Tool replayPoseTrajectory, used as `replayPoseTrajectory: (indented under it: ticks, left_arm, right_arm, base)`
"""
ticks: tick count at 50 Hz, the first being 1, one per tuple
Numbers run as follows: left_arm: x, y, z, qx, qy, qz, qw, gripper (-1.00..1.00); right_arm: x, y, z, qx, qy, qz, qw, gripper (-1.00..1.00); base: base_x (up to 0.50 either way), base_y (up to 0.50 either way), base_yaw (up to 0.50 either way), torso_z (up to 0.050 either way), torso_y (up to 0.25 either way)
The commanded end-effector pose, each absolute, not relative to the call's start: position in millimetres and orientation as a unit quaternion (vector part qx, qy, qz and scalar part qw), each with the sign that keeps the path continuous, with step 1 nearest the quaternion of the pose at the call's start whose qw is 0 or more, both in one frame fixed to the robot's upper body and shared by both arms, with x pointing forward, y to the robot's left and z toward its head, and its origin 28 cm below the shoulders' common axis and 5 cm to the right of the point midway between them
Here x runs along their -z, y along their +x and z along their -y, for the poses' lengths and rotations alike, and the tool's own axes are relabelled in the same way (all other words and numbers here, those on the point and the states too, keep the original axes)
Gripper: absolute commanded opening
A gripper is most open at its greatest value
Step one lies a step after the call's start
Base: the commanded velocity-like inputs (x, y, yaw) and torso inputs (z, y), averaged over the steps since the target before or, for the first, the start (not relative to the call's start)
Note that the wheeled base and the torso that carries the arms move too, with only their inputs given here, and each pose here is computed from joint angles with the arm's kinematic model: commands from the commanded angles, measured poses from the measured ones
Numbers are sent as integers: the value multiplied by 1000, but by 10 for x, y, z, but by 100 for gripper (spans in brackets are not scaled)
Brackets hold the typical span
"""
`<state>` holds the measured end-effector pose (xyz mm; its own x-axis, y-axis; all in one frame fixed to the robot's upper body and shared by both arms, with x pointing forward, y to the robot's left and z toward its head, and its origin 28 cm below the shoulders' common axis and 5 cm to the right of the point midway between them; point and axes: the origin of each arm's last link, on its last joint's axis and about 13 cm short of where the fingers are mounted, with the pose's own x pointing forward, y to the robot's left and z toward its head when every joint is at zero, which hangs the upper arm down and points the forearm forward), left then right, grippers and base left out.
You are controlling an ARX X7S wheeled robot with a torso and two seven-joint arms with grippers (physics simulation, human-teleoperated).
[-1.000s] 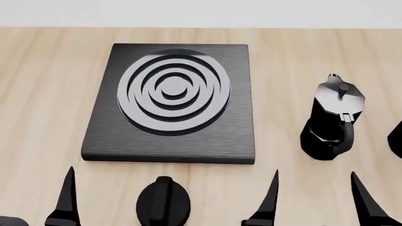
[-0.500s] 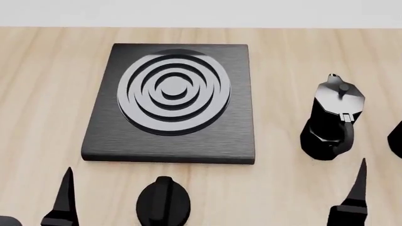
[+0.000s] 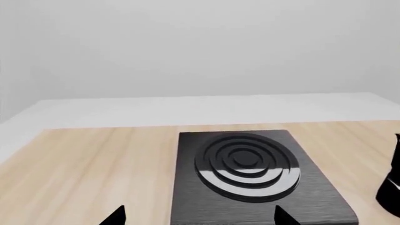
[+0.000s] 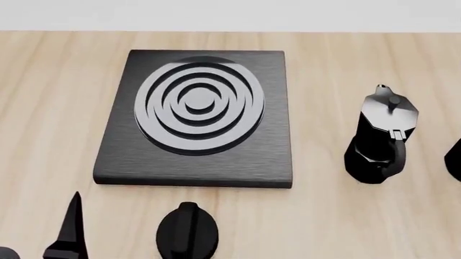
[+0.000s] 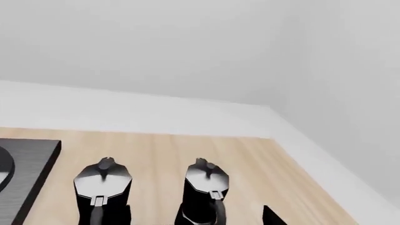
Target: Put the right moka pot on the stove.
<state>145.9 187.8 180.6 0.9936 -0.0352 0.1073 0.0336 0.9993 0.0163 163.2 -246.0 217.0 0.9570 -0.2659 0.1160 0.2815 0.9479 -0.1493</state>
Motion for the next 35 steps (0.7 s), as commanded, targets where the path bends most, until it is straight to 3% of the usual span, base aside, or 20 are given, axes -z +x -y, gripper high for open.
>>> replayPoseTrajectory:
  ticks: [1,35]
  left_arm:
    - [-1798,1467,-1894,14,7,54,998,100]
    - [-1798,1490,-1890,12,11,56,998,100]
  right_arm:
    - [-2307,1716,2714,148,-63,26,987,100]
    - [-2079,2392,2930,152,-66,-45,985,100]
  base:
    - [0,0,0,0,0]
    - [0,0,0,0,0]
